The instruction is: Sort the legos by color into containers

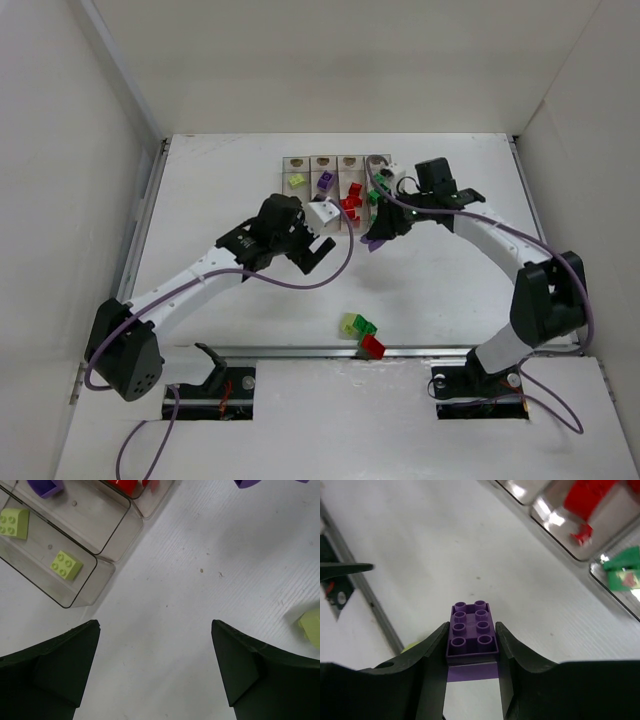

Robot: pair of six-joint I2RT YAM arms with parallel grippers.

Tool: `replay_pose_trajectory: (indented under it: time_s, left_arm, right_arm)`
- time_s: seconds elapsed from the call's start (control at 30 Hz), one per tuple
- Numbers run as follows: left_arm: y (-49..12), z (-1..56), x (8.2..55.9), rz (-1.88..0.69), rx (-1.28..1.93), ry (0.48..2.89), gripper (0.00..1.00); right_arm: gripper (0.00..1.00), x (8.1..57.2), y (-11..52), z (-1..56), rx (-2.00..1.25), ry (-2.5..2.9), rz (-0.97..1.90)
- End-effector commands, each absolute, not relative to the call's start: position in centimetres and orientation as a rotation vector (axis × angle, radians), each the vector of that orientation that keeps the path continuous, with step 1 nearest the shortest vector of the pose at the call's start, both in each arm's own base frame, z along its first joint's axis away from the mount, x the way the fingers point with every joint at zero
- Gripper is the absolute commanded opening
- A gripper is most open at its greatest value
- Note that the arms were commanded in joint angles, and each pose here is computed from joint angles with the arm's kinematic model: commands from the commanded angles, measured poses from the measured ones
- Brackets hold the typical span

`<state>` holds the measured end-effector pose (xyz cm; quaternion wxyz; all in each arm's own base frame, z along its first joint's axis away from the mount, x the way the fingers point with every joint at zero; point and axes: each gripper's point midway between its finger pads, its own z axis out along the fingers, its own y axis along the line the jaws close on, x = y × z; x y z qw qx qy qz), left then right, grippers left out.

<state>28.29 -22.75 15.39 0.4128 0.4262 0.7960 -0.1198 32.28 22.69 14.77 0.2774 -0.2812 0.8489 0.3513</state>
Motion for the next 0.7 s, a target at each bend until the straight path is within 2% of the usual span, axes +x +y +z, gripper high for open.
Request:
replay_pose_trajectory:
  time_s: [0.0, 0.13, 0.23, 0.37, 0.43, 0.53, 0.6, 0.67]
  left_arm:
    - [-23.9, 20.3, 29.1, -0.361, 1.059, 1.864, 0.91]
    - [-24.9, 23.7, 29.3, -0.387, 1.080, 1.739, 0.91]
    - [-25.2, 27.2, 28.5, -0.423, 1.141, 1.561, 0.89]
    - [-26.0, 30.1, 26.6, -0.512, 1.217, 1.385, 0.76]
    - [-26.5, 30.7, 25.9, -0.566, 1.230, 1.359, 0.76]
    - [-26.9, 31.4, 26.2, -0.654, 1.089, 1.453, 0.87]
    - [-26.2, 32.6, 27.9, -0.615, 0.939, 1.490, 0.87]
    - [-25.2, 33.7, 29.3, -0.540, 0.812, 1.505, 0.82]
  right_arm:
    - [0.00, 31.2, 25.3, 22.3, -0.935, 1.950, 1.087]
    - [0.00, 30.1, 26.8, 27.5, -1.047, 1.744, 1.174]
    - [0.00, 30.0, 26.8, 28.9, -1.129, 1.669, 1.099]
    - [0.00, 29.9, 26.8, 29.7, -1.151, 1.664, 1.064]
    - [0.00, 30.9, 27.2, 31.2, -1.008, 1.730, 1.103]
    - [0.00, 32.9, 27.6, 33.0, -0.838, 1.763, 1.108]
    - [0.00, 34.8, 27.7, 33.6, -0.531, 1.884, 1.108]
    - [0.00, 35.6, 27.5, 34.2, -0.205, 1.976, 1.196]
